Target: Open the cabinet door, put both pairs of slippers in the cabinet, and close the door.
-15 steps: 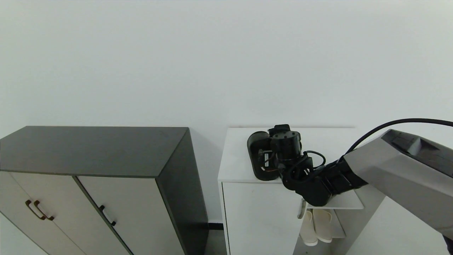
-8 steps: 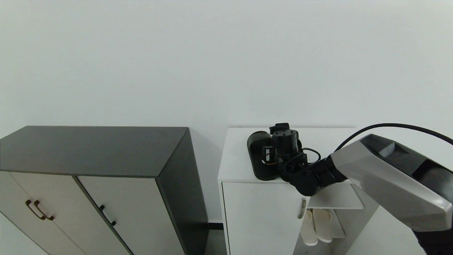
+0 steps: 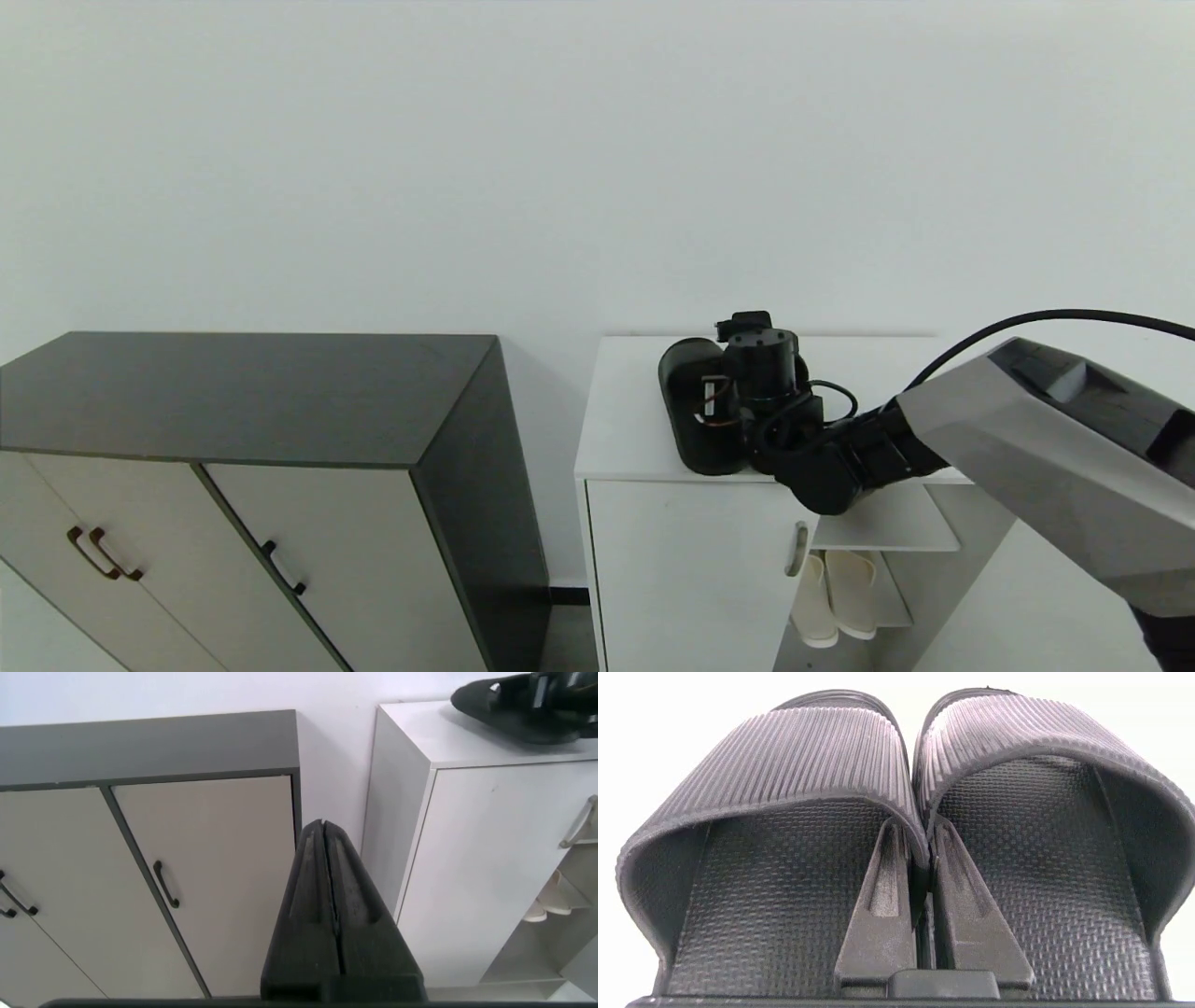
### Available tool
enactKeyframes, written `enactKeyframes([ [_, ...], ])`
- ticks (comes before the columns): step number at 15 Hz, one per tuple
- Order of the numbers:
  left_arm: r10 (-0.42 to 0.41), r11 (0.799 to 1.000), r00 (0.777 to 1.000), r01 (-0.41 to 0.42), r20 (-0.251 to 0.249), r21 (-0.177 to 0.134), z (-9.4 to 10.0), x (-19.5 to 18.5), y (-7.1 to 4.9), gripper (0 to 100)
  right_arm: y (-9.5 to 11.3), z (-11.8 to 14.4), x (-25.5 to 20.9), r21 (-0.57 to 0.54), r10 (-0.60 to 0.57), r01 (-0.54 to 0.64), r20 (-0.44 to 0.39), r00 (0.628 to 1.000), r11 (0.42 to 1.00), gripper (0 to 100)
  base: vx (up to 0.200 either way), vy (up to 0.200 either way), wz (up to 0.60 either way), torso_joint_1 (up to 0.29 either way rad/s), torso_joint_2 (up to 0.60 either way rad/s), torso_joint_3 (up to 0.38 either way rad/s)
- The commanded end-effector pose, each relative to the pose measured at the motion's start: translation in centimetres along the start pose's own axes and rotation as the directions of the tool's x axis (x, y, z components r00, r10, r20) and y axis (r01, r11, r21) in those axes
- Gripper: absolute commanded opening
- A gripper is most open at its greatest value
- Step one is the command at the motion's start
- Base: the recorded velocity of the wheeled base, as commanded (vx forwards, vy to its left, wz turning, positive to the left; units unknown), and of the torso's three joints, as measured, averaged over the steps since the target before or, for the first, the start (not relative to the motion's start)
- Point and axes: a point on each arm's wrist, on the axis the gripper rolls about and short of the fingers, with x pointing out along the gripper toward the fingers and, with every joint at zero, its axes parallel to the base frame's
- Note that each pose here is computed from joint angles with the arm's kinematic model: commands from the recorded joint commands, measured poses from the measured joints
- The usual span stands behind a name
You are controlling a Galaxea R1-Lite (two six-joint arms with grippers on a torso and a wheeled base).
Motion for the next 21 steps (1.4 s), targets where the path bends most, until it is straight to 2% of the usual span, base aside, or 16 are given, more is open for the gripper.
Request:
enactKeyframes([
  [1, 0.0, 1.0, 1.0, 0.0, -0.001, 0.0, 0.0, 0.0, 0.0, 0, -0.8, 2.1, -4.6, 0.001, 0.075, -0.075, 0.004, 0.997, 0.997, 0, 0.0, 0.0, 0.0, 0.0, 0.0, 0.0],
  [4, 0.0, 1.0, 1.0, 0.0, -0.001, 0.001, 0.0, 0.0, 0.0, 0, -3.3, 1.3, -9.9, -0.012, 0.13, -0.13, -0.041, 0.991, 0.991, 0, 0.0, 0.0, 0.0, 0.0, 0.0, 0.0],
  [6, 0.0, 1.0, 1.0, 0.0, -0.001, 0.0, 0.0, 0.0, 0.0, 0, -5.2, 0.7, -13.9, -0.022, 0.213, -0.216, -0.094, 0.972, 0.976, 0, 0.0, 0.0, 0.0, 0.0, 0.0, 0.0],
  [7, 0.0, 1.0, 1.0, 0.0, -0.001, 0.0, 0.0, 0.0, 0.0, 0, -5.4, 0.2, -15.1, -0.039, 0.239, -0.245, -0.119, 0.964, 0.969, 0, 0.0, 0.0, 0.0, 0.0, 0.0, 0.0],
  [12, 0.0, 1.0, 1.0, 0.0, -0.001, 0.001, 0.0, 0.0, 0.0, 0, -4.9, -0.5, -16.0, -0.057, 0.264, -0.274, -0.144, 0.954, 0.96, 0, 0.0, 0.0, 0.0, 0.0, 0.0, 0.0],
  [17, 0.0, 1.0, 1.0, 0.0, -0.001, 0.001, 0.0, 0.0, 0.0, 0, -3.7, -2.6, -15.8, -0.084, 0.28, -0.301, -0.2, 0.939, 0.95, 0, 0.0, 0.0, 0.0, 0.0, 0.0, 0.0],
  [21, -0.001, 1.0, 1.0, 0.001, 0.0, 0.001, 0.0, 0.0, 0.0, 0, -3.7, -2.3, -15.9, -0.079, 0.281, -0.3, -0.189, 0.941, 0.951, 0, -0.2, 0.0, 0.0, 0.008, 0.01, 0.002],
])
